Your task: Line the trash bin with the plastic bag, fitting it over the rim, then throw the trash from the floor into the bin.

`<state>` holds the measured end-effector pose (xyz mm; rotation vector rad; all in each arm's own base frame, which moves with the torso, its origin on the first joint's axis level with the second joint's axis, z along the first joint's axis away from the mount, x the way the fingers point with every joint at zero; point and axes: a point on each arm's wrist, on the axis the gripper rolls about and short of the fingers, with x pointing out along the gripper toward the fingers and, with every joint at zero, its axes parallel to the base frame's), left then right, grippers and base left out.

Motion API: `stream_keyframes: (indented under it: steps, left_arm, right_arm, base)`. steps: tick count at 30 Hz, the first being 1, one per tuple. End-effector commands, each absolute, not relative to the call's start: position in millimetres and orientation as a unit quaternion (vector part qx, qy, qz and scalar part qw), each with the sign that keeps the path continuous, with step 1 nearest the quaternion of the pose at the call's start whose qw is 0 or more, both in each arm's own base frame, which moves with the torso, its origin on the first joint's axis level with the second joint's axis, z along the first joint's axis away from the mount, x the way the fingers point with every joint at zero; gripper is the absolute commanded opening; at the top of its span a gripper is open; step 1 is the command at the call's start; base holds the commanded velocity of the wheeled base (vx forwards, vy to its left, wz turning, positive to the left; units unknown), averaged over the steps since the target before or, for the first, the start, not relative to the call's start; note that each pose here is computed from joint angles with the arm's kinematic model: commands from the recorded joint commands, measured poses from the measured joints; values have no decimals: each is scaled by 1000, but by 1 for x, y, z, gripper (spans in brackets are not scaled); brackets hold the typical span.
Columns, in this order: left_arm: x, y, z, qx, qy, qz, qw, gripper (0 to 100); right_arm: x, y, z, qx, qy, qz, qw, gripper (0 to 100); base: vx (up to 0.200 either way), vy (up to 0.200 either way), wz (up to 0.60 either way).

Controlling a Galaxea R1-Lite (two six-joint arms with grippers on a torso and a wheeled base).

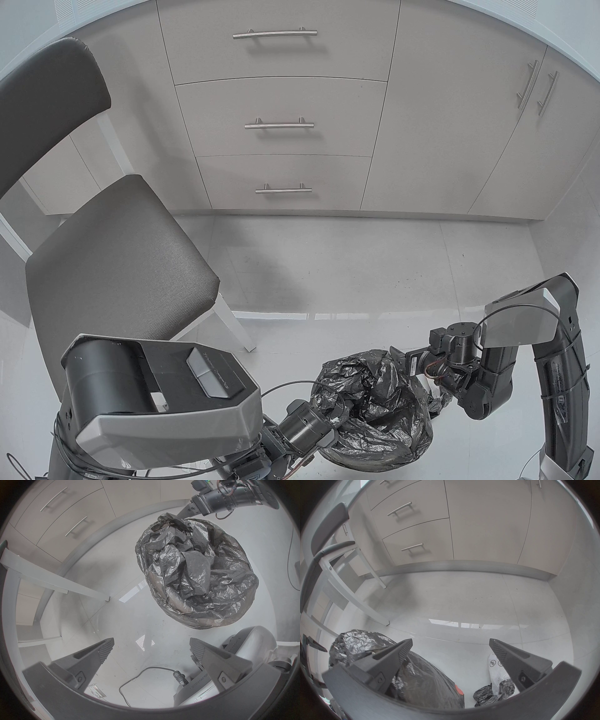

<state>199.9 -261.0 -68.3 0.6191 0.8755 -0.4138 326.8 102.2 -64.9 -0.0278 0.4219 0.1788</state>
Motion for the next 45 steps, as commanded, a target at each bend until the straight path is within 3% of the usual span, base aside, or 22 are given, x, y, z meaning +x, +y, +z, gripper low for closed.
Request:
stream_keyframes:
  steps: [1,11,30,45]
  left_arm:
    - [200,-261,-68,293,414,-196,839,100]
    - [200,-261,-68,293,414,-196,839,100]
    - [200,-261,-68,293,414,-196,839,100]
    - [200,-261,-68,293,414,-196,839,100]
  right_arm:
    - [322,110,-49,-9,189,101,977,100]
    - [284,153,-25,-10,187,177,966,100]
    - [281,156,-46,-19,215,180,960,100]
    - [308,133,-50,-5,198,125,972,100]
  base:
    - [0,0,0]
    - [0,0,0]
    - [0,0,0]
    - [0,0,0]
